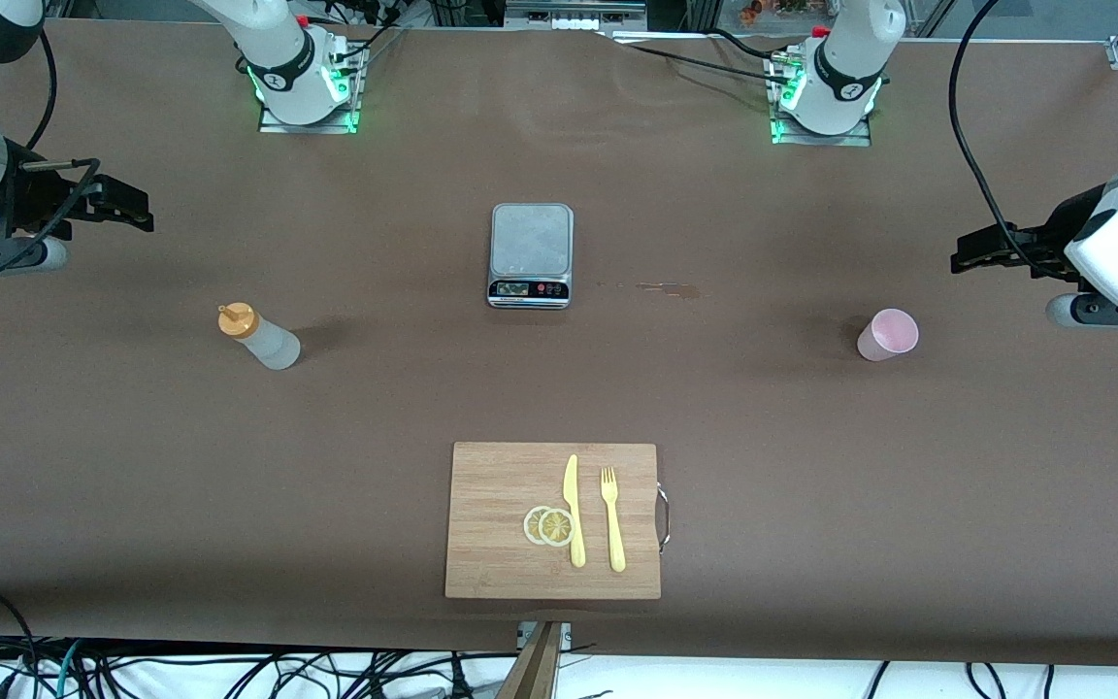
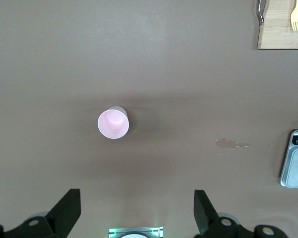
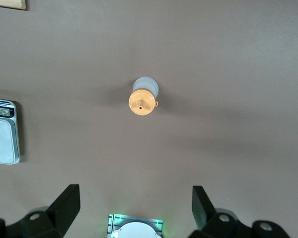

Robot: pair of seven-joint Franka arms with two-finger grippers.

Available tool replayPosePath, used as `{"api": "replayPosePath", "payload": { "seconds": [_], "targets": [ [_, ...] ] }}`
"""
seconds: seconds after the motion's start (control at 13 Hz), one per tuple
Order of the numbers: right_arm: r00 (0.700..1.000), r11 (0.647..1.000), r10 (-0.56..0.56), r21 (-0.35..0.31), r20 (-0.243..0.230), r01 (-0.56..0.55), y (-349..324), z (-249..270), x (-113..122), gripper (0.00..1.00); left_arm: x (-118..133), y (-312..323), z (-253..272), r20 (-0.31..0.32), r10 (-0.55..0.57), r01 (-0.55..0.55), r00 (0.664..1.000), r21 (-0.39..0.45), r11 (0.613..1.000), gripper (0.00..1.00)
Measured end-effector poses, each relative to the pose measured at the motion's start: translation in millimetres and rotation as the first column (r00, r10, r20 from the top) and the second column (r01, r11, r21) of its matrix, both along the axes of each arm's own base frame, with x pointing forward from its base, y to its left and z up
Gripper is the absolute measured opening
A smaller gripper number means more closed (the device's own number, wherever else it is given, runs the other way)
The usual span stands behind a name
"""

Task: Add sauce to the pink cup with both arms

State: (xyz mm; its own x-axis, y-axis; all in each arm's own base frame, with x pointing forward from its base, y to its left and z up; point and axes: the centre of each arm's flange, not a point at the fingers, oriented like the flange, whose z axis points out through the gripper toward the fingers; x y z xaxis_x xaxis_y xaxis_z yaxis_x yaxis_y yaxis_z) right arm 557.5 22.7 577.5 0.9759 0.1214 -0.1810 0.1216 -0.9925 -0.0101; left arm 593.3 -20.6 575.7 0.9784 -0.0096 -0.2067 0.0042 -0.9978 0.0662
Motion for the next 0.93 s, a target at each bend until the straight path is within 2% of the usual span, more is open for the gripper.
{"api": "replayPosePath", "payload": {
  "seconds": [0.93],
  "targets": [
    [1.0,1.0,0.0,0.001,-0.003,0.0,0.2,-0.4,-0.2,1.0,-1.5,-0.7,3.3,0.005,-0.001,0.001,1.0,0.0,1.0,1.0]
  ]
}}
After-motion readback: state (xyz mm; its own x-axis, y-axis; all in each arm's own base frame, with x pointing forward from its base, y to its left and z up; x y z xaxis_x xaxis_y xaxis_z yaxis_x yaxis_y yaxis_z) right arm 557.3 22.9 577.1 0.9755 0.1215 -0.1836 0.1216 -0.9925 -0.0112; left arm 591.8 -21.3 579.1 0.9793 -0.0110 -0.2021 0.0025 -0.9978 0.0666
